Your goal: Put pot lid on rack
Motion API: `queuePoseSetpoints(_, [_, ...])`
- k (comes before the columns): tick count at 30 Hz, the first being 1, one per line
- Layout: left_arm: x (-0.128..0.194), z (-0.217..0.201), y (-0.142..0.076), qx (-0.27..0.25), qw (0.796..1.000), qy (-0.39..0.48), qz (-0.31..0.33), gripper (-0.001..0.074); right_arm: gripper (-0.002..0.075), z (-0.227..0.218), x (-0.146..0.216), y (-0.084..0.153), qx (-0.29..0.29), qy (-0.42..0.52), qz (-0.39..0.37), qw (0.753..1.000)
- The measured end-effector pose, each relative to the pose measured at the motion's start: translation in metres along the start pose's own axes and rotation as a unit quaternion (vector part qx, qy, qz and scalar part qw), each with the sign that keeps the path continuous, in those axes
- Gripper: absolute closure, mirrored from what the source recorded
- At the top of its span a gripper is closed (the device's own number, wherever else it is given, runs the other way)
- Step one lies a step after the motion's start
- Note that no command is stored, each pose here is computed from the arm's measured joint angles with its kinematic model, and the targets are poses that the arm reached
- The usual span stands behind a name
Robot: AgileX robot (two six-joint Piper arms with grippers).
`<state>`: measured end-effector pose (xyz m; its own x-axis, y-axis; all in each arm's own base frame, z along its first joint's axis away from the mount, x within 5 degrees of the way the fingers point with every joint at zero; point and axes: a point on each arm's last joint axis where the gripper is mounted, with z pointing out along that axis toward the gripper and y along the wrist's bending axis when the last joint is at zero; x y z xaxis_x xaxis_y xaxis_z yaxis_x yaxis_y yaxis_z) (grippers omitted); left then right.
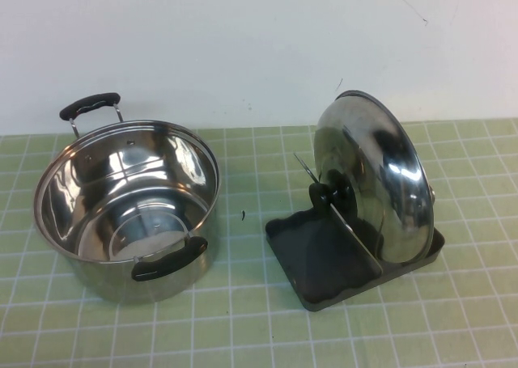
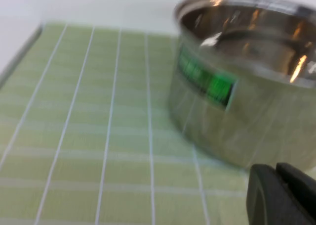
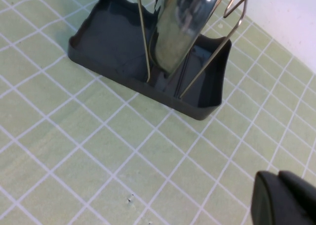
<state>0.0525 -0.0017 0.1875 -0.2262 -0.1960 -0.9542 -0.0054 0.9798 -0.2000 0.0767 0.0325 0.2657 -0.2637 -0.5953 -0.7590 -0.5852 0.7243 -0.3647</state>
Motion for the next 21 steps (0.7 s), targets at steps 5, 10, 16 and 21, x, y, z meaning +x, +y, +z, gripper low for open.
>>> queuePoseSetpoints(5, [0.0103,0.0028,0.0025,-0.016,0.999,0.018,-0.034,0.0736,0.0726,0.0000,0.0000,0.0000,0.000,0.000,0.000,1.000])
queuePoseSetpoints(10, [0.0103,0.0028,0.0025,-0.015,1.000,0.019,0.016,0.0736,0.0726,0.0000,0.0000,0.0001,0.000,0.000,0.000,1.000])
queuePoseSetpoints(16, [0.0103,0.0028,0.0025,-0.015,0.999,0.019,0.026,0.0736,0.0727,0.0000,-0.0001,0.0001,-0.001,0.000,0.001,1.000])
queuePoseSetpoints(21, [0.0103,0.0028,0.0025,-0.015,1.000,0.019,0.009,0.0736,0.0727,0.0000,-0.0001,0.0001,-0.001,0.000,0.001,1.000])
